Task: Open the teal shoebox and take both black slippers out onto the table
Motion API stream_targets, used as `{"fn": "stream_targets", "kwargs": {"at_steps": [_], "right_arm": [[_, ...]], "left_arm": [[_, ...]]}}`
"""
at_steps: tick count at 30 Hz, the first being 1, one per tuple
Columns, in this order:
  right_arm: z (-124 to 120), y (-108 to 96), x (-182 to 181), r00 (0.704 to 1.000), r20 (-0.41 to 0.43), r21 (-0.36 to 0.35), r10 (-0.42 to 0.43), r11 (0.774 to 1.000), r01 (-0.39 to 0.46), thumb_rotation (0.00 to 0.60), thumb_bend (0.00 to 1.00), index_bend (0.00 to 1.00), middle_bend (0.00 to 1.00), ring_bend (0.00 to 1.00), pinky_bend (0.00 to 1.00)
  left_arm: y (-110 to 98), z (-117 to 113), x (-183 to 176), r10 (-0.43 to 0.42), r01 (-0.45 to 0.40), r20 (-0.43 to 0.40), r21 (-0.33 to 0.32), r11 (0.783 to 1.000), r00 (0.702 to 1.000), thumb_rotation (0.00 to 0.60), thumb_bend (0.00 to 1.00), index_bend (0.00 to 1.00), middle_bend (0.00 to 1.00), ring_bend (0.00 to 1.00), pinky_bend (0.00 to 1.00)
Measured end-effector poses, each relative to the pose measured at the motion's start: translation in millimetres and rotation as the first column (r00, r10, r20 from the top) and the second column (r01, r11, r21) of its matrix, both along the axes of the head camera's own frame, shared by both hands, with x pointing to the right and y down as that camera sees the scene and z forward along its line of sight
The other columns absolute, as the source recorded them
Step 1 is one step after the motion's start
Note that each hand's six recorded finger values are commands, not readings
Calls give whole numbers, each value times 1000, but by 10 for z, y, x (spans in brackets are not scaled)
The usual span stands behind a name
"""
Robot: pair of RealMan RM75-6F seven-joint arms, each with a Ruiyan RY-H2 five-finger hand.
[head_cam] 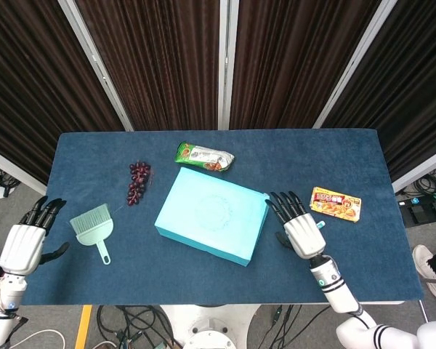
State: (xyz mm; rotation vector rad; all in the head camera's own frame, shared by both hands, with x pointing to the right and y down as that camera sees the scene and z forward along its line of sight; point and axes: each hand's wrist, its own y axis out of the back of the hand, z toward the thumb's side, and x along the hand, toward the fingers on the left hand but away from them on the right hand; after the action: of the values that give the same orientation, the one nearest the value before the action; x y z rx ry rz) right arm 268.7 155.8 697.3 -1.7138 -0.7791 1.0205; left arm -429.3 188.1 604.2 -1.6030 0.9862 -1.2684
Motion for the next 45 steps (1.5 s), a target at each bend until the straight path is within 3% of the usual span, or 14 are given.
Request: {"fn": "stream_targets", "kwargs": {"at_steps": [5, 14, 34, 40, 45], "right_arm": [[139, -123, 40, 999, -48, -25, -1, 1000, 0, 600, 202, 0, 0, 0, 0], [261, -260, -141, 1000, 6, -33, 3, 999, -2, 600, 239, 0, 9, 0, 0], [446, -295, -341, 999, -13, -29, -50, 998, 49, 600, 247, 0, 15, 0, 0], [441, -297, -394, 999, 25, -24, -42, 999, 43, 600, 290, 16, 125, 2, 0], [404, -323, -390, 996, 85, -14, -11, 1000, 12, 600, 299, 184, 254, 96, 22]], "left_arm": [[-7, 16, -11, -4, 4, 8, -4, 1000, 1000, 600, 188, 92, 120, 31, 282], [-8, 49, -10, 5, -4, 19, -16, 1000, 1000, 600, 188, 92, 120, 32, 282], [-56, 104, -77, -10, 10, 32, -16, 1000, 999, 600, 189, 92, 120, 31, 282], [-67, 103, -108, -16, 16, 29, -13, 1000, 999, 600, 188, 92, 120, 32, 282], [-62, 114, -115, -16, 17, 27, -15, 1000, 999, 600, 189, 92, 120, 31, 282]]}}
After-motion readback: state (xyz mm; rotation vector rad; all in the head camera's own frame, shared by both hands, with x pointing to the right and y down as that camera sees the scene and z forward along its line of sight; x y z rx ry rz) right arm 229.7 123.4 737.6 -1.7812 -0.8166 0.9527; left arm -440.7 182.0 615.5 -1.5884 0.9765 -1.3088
